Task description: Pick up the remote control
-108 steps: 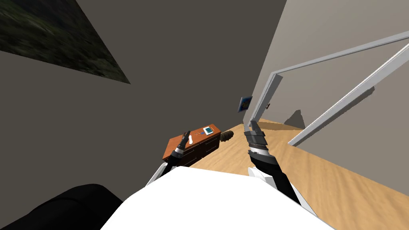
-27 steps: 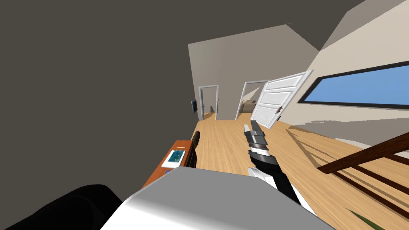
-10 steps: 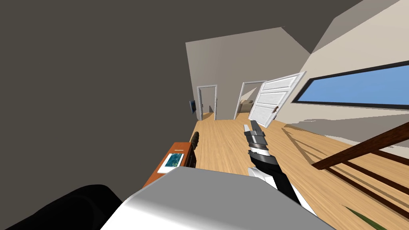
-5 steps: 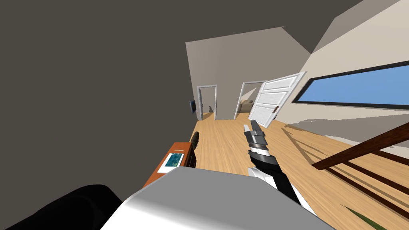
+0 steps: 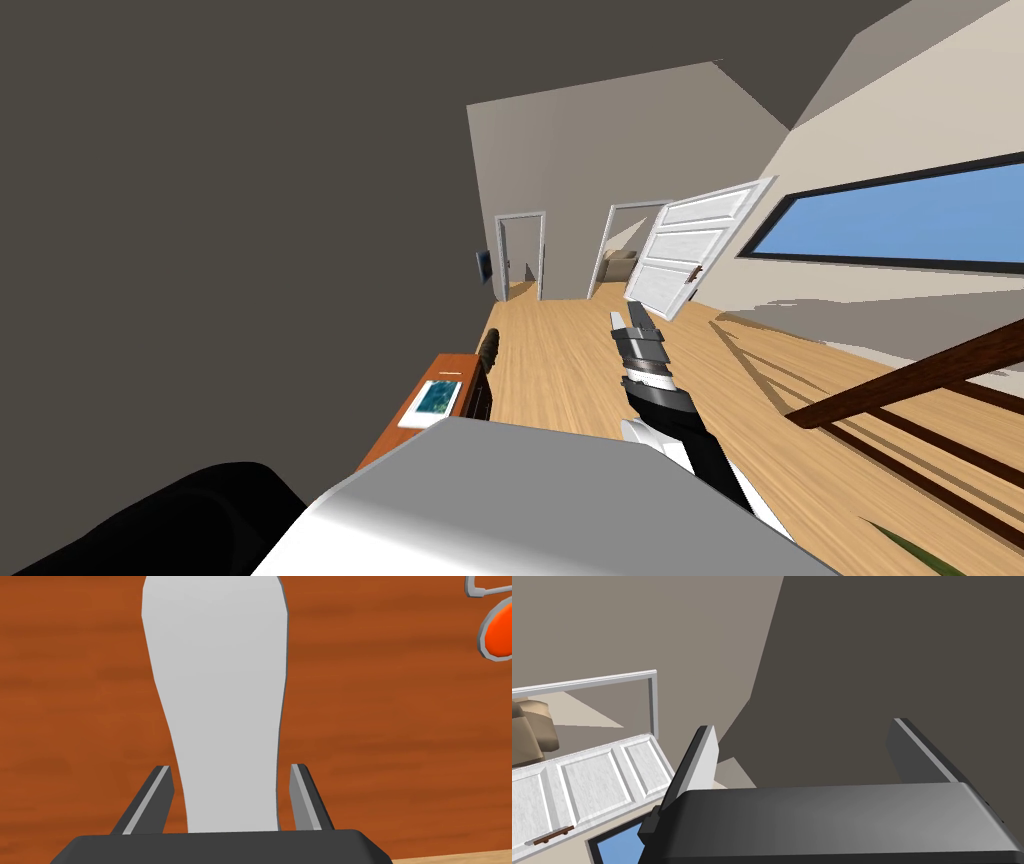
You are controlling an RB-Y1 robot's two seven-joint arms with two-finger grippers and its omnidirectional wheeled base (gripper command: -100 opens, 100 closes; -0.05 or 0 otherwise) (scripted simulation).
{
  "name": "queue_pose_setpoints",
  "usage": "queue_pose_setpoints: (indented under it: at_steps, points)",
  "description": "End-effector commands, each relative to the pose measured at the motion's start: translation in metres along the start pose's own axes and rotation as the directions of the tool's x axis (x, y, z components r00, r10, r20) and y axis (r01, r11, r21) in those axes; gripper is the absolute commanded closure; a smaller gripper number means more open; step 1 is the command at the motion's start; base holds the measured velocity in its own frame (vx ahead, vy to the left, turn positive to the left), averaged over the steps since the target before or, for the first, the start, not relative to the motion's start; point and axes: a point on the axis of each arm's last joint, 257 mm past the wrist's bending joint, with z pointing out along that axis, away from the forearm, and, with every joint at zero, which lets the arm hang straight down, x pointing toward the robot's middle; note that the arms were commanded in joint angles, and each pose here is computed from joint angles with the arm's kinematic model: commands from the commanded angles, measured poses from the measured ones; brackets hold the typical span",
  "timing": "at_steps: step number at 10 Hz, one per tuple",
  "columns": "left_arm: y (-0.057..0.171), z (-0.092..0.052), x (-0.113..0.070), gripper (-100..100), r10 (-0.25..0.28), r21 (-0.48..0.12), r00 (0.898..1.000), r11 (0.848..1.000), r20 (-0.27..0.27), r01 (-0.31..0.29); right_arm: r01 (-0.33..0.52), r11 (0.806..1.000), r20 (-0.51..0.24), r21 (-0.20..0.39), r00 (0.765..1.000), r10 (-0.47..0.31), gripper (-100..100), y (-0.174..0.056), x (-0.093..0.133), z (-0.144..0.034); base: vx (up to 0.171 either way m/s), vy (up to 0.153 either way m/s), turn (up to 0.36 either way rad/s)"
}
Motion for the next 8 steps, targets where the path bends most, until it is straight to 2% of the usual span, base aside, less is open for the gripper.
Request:
queue_pose_setpoints:
  at_steps: [1, 2, 3, 6, 7, 8]
  points:
    - [0.005, 0.000, -0.001, 100, -0.002, -0.003, 1.000, 1.000, 0.009, 0.002, 0.000, 1.000, 0.000, 0.000, 1.000, 0.000, 0, 0.000, 0.000, 0.000, -0.028, -0.008, 0.027]
    - [0.003, 0.000, -0.001, 100, -0.003, 0.005, 1.000, 1.000, 0.008, 0.003, 0.000, 1.000, 0.000, 0.000, 1.000, 0.000, 0, 0.000, 0.000, 0.000, -0.010, -0.002, 0.000]
    - [0.020, -0.002, -0.001, 100, 0.005, -0.018, 1.000, 1.000, 0.023, -0.004, 0.000, 1.000, 0.000, 0.000, 1.000, 0.000, 0, 0.000, 0.000, 0.000, -0.024, -0.009, 0.068]
    - [0.014, -0.002, 0.000, 100, 0.008, 0.003, 1.000, 1.000, 0.019, -0.008, 0.000, 1.000, 0.000, 0.000, 1.000, 0.000, 0, 0.000, 0.000, 0.000, -0.013, -0.005, 0.006]
    - [0.030, -0.003, 0.000, 100, 0.015, -0.015, 0.999, 1.000, 0.032, -0.015, 0.000, 1.000, 0.000, 0.000, 1.000, 0.000, 0, 0.000, 0.000, 0.000, -0.027, -0.007, 0.051]
    - [0.028, -0.003, 0.000, 100, 0.015, -0.007, 0.999, 1.000, 0.030, -0.014, 0.000, 1.000, 0.000, 0.000, 1.000, 0.000, 0, 0.000, 0.000, 0.000, -0.029, -0.012, 0.030]
